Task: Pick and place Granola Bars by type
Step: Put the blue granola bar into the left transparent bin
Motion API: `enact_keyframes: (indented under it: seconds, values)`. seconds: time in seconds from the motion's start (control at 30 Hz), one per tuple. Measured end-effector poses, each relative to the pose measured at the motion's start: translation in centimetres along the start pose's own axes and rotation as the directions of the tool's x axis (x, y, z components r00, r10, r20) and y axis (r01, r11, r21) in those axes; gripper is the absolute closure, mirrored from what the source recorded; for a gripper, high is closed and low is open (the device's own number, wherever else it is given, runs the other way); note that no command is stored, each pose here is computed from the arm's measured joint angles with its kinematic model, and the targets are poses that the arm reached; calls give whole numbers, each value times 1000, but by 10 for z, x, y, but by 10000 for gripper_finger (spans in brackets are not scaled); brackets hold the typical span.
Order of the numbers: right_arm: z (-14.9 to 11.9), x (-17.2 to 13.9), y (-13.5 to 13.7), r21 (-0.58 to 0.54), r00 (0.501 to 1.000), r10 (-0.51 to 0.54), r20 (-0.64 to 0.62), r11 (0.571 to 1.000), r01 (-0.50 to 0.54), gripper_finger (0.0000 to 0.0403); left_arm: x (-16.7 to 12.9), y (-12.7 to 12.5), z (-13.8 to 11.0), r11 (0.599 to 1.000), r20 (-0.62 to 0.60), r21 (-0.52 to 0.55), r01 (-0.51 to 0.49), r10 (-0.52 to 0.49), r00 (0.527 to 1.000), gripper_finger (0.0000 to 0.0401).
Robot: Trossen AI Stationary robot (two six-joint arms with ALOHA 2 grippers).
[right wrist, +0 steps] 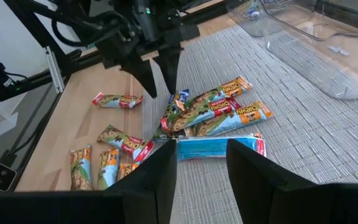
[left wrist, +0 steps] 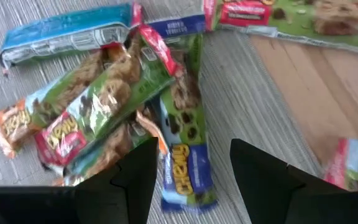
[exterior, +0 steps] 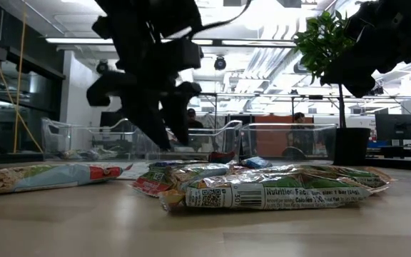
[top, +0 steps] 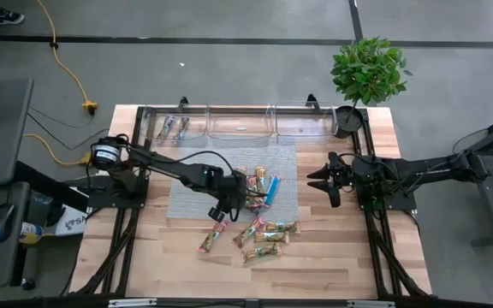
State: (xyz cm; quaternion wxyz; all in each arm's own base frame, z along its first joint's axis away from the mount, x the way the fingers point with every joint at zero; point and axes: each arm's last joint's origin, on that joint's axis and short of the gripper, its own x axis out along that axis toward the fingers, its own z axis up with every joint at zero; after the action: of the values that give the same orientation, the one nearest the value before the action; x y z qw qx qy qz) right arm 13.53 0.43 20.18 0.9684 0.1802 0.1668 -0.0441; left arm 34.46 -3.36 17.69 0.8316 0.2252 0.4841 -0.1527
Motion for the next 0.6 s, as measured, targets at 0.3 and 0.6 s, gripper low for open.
enact_keyframes:
  seconds: [0.3, 0.6]
  values:
    - [-1, 2, 0, 0, 1000, 10, -21, 1000, -10, 279, 20, -2, -5, 1000, -58, 5, -8, 8, 998, 204]
    - [-2, 3, 0, 3, 1000, 13, -25, 1000, -13, 279, 28, 12, -16, 997, -98, -71, -23, 16, 995, 204]
